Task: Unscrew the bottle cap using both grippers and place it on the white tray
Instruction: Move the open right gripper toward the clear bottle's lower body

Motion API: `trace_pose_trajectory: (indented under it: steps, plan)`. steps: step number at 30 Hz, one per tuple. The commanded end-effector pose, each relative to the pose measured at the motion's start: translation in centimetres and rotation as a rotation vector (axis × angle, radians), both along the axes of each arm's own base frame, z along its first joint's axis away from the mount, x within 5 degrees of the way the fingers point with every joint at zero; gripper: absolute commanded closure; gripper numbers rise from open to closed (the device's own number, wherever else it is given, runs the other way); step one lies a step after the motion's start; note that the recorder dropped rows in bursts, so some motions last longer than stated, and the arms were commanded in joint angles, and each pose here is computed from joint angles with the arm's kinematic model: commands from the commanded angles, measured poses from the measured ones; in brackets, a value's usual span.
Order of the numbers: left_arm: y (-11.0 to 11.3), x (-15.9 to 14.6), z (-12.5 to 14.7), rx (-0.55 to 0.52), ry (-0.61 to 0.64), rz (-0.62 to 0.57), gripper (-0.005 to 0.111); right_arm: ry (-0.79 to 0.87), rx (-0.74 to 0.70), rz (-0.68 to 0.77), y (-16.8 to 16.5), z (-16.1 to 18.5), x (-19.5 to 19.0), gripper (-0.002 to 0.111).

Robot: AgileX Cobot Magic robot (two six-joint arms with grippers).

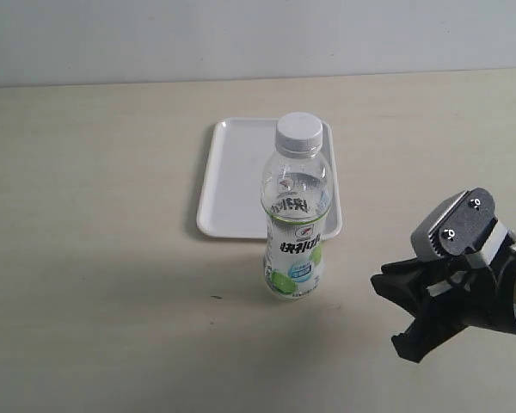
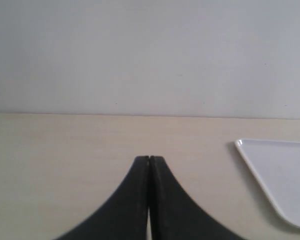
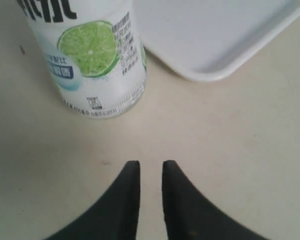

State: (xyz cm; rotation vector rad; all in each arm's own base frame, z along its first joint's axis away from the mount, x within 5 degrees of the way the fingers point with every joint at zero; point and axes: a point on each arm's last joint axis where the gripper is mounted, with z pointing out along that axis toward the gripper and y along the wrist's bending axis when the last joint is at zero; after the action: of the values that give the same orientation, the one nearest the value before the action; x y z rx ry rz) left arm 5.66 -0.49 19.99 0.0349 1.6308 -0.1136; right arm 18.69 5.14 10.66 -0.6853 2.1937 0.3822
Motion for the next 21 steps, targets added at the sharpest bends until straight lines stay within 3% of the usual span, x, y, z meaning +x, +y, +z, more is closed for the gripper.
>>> trace_pose_trajectory:
  steps: [1, 9, 13, 15, 21]
  plan:
    - [0.0, 0.0, 0.1, 0.001, -0.007, -0.008, 0.107, -0.026, 0.017, -0.011, 0.1, 0.2, 0.3, 0.070]
    - [0.0, 0.0, 0.1, 0.001, -0.007, -0.008, 0.107, -0.052, 0.019, -0.057, -0.2, 0.4, 0.7, 0.063]
    - [0.0, 0.0, 0.1, 0.001, -0.007, -0.008, 0.107, -0.066, 0.028, -0.111, -0.5, 0.5, 1.0, 0.042]
    - [0.0, 0.0, 0.1, 0.001, -0.007, -0.008, 0.107, -0.102, 0.047, -0.081, -0.2, 0.8, 1.1, 0.037]
    - [0.0, 0.0, 0.1, 0.001, -0.007, -0.008, 0.107, -0.255, 0.083, 0.100, 1.0, 1.8, 0.7, 0.037]
